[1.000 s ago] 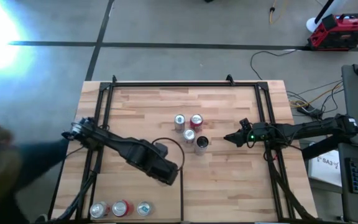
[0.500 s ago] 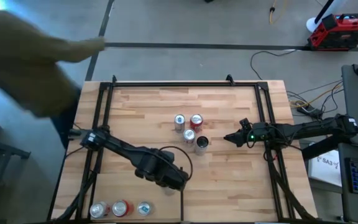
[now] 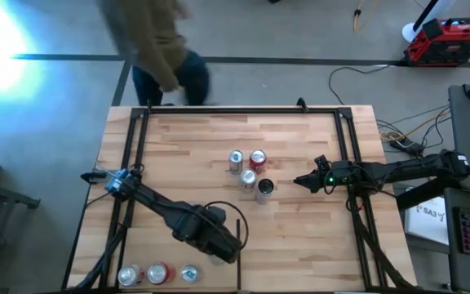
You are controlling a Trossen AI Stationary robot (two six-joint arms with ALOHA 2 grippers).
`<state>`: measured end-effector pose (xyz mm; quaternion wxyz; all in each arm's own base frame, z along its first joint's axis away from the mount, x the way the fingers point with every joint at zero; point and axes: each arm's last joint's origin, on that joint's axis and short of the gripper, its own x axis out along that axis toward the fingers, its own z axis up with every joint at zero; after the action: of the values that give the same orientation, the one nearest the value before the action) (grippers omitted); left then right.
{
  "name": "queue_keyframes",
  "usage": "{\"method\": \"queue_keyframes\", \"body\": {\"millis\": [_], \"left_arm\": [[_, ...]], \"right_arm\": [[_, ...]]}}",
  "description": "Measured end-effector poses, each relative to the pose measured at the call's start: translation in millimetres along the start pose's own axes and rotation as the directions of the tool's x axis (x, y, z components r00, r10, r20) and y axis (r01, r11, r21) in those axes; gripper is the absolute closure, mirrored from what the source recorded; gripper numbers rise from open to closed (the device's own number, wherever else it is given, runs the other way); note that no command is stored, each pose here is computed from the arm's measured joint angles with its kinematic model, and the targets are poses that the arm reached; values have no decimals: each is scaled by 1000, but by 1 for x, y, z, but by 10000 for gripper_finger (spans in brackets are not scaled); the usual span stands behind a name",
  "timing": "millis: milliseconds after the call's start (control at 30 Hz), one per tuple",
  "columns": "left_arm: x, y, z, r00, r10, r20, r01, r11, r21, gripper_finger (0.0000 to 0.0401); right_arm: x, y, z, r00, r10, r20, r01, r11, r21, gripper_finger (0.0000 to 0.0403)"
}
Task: Place canned beverage on shelf
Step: Put the left white pink soda can on the shelf
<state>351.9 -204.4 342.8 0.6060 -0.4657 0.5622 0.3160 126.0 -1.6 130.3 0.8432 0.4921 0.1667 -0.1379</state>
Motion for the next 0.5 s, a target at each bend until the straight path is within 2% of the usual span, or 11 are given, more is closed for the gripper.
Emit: {"method": "queue_keyframes", "body": {"millis": [267,500], "left_arm": [[0,2,-18,1000,-10,-18,12,991,136,160],[1,1,-27,999,-26,-25,29,986,165,160]], "right_arm": [[0,0,0,1000,0,0,0,1000,0,220],[0,0,0,1000,0,0,0,1000,0,220]]}}
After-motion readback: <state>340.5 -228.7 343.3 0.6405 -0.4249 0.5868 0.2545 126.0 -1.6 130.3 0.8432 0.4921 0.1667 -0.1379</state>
